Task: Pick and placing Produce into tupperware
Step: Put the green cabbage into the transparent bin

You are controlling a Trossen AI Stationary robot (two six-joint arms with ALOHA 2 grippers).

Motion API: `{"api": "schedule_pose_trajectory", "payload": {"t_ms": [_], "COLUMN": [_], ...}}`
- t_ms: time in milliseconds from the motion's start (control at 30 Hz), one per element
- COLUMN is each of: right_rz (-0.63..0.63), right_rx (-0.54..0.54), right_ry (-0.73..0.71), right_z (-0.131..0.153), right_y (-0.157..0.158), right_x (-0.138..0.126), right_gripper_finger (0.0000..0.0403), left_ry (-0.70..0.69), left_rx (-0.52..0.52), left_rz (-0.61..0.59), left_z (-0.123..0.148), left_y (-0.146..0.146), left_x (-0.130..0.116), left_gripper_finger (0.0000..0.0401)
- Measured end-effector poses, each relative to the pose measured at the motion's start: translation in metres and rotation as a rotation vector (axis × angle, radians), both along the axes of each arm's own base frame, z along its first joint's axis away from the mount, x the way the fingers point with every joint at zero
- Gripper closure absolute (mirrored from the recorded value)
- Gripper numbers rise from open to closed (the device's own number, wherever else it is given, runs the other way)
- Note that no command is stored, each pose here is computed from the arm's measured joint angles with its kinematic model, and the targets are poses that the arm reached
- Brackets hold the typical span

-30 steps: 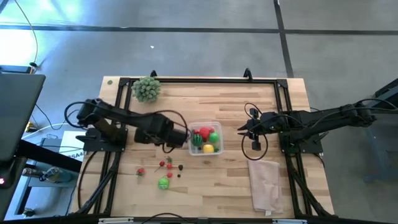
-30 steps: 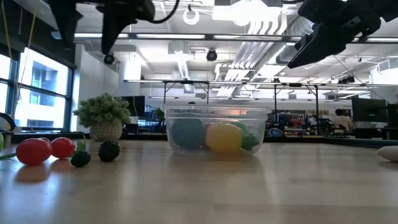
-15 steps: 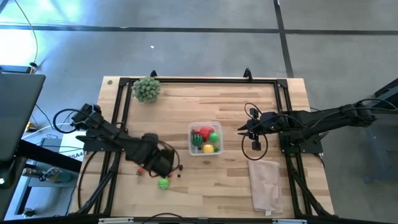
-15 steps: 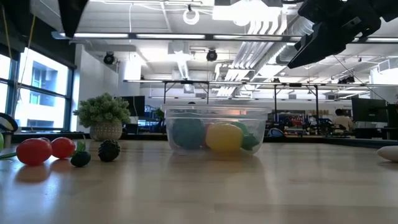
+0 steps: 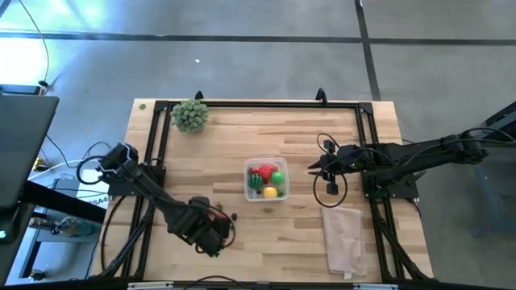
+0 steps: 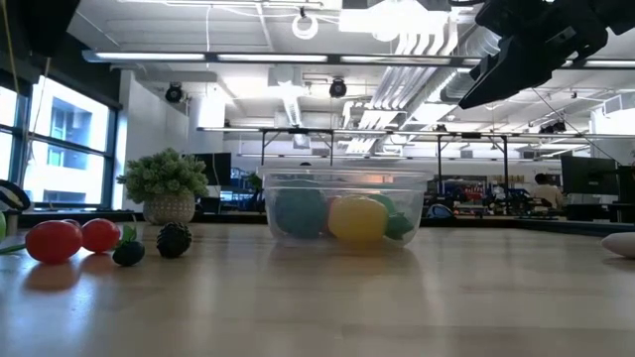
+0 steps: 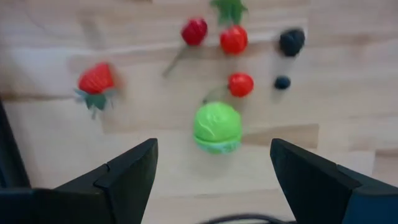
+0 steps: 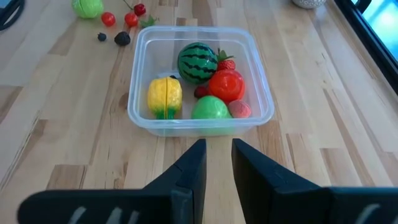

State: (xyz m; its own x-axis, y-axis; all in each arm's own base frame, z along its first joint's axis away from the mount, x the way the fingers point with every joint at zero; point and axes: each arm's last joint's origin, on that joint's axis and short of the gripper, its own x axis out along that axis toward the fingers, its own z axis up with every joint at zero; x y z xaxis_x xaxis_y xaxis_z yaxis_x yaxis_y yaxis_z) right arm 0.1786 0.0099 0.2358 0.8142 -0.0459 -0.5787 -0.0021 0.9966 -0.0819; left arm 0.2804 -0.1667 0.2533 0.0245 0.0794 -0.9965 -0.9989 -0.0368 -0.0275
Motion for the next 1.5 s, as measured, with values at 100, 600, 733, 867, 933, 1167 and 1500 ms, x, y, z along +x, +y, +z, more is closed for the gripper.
{"api": "schedule_pose_trajectory", "payload": {"t_ms": [100, 600, 733, 867, 933, 1167, 1500], "right_rz": [0.0, 0.0, 0.0, 0.0, 0.0, 0.0, 0.0], "right_rx": [0.0, 0.0, 0.0, 0.0, 0.0, 0.0, 0.0], "right_ry": [0.0, 0.0, 0.0, 0.0, 0.0, 0.0, 0.0], "right_z": [0.0, 0.0, 0.0, 0.0, 0.0, 0.0, 0.0], "right_y": [0.0, 0.0, 0.0, 0.0, 0.0, 0.0, 0.0], "right_x": [0.0, 0.0, 0.0, 0.0, 0.0, 0.0, 0.0], "right_gripper_finger": [0.0336, 0.0336, 0.0336, 0.0336, 0.0336, 0.0336, 0.0336], "left_ry": [-0.013, 0.022, 0.037, 0.063, 0.068, 0.057, 0.032], "left_rx": [-0.023, -0.09, -0.08, -0.064, -0.056, -0.02, 0.005], "left_rz": [0.0, 0.033, 0.046, 0.043, 0.046, 0.041, 0.042], "left_z": [-0.009, -0.04, -0.05, -0.06, -0.063, -0.079, -0.095], "left_y": [-0.005, -0.019, -0.022, -0.026, -0.027, -0.032, -0.027], "left_x": [0.008, 0.025, 0.027, 0.028, 0.028, 0.02, 0.017], "left_gripper_finger": [0.0102, 0.004, 0.003, 0.0034, 0.0036, 0.0034, 0.0038]}}
